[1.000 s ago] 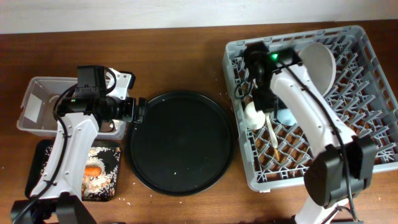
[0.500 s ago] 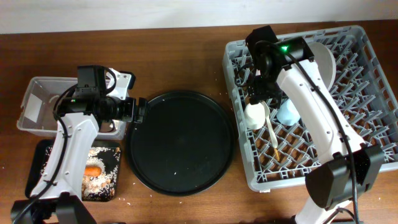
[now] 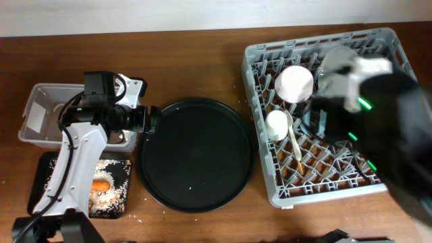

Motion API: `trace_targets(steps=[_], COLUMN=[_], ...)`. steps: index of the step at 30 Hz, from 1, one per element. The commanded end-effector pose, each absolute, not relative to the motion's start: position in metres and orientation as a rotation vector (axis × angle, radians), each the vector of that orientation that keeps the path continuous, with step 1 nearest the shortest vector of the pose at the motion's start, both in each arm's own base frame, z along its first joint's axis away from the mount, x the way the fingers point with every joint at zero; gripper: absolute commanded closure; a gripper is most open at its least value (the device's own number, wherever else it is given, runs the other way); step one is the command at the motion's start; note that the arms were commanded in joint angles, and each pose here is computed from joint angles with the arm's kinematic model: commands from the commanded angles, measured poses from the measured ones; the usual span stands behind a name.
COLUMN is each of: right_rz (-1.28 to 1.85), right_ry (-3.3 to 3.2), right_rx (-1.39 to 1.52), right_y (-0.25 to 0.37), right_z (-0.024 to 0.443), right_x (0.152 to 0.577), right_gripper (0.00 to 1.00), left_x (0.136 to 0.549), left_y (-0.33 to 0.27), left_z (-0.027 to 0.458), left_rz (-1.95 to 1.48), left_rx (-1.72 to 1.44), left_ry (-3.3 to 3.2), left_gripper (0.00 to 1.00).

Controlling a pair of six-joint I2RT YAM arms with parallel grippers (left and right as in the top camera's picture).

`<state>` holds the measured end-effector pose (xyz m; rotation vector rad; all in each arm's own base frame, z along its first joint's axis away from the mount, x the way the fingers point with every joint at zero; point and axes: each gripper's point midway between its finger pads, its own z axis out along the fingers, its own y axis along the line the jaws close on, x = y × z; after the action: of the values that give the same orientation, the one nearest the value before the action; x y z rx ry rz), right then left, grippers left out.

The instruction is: Sort waste into correct bins and load items into the dishwasher rack

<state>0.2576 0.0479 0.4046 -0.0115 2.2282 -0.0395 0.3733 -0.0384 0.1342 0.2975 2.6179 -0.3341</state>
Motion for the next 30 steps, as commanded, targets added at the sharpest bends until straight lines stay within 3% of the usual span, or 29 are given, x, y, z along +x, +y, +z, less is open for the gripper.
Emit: trace_targets(steps=[1,4,8,16,30], right_rz=[0.047,0.104,0.154,0.306,0.225], right_ry=[2.052,1.939,1.753,1.478,1.641], right_rx=[0.040,0.061,0.140,0.081,0.150], right_y=[0.024,0.004,-0.011,0.029,0.016], right_z=[0.442,0.441,0.383,0.276,0.157], right_x=[0.201,0.152,0.125,0.216,0.246], right_gripper=[0.01,0.01,0.01,0.01,0.01], left_x=[0.373,0.373,0.373,0.373,0.373], left_y=[-0.037,-0.037,-0.037,-0.037,-0.037], left_z=[0.132,0.132,0.132,0.132,0.132], left_rz=[-0.335,-0.335,-0.335,-0.335,-0.335], left_rx=[0.297,0.297,0.297,0.297,0.297], left_ry=[2.620,2.620,2.620,2.620,2.620], left_gripper=[0.01,0.01,0.01,0.01,0.01])
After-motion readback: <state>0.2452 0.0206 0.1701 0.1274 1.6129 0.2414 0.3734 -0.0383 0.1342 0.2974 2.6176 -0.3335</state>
